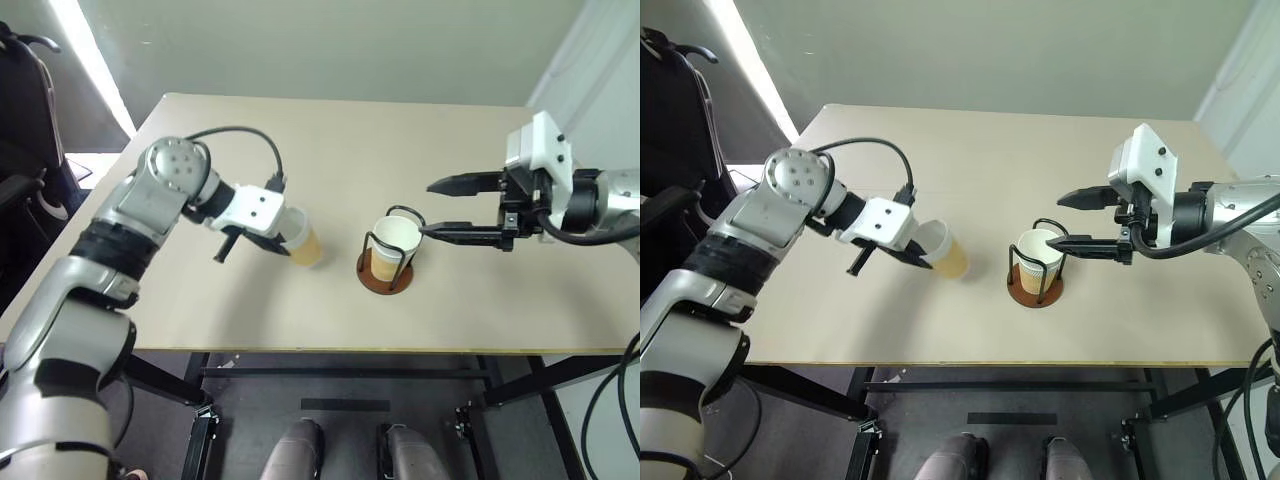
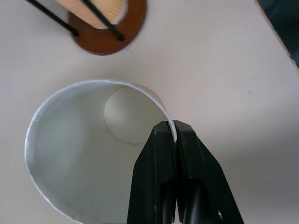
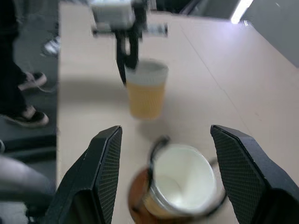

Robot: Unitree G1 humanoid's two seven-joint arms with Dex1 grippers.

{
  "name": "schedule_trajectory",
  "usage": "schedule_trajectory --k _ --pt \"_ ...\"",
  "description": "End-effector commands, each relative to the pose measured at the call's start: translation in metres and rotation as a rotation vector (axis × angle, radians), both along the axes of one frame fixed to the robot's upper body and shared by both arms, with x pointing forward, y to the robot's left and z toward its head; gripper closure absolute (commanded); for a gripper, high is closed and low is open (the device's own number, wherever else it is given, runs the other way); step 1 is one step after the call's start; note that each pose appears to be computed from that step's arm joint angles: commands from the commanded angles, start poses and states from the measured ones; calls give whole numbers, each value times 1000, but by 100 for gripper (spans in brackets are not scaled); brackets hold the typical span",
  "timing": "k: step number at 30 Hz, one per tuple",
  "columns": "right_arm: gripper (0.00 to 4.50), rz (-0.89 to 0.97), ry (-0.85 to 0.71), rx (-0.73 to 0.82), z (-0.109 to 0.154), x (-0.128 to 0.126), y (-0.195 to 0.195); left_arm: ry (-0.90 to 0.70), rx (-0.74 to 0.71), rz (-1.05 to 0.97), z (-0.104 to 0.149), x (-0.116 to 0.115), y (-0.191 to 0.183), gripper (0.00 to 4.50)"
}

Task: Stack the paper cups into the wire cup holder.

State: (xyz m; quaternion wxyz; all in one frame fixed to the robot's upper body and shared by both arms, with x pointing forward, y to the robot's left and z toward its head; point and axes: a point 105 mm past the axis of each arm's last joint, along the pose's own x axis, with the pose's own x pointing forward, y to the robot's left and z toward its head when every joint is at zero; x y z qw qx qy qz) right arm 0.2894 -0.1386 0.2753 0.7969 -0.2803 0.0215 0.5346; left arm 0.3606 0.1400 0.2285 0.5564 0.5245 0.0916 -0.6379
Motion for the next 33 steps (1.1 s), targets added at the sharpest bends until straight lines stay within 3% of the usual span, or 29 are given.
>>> schedule_trajectory --k 1,6,15,24,33 --pt "147 -4 -43 -55 0 6 -6 -92 -72 14 42 10 -6 449" --pt "147 32 -26 -83 -6 6 -3 -112 -218 -7 78 14 -31 449" --pt "147 77 -9 -52 -2 -9 4 -71 -341 -103 99 5 -69 449" --pt "147 11 -27 -60 -1 -9 -7 -13 -342 -163 90 0 -91 449" --pt "147 -126 -36 -161 2 6 -49 35 -255 -223 76 -9 -105 449"
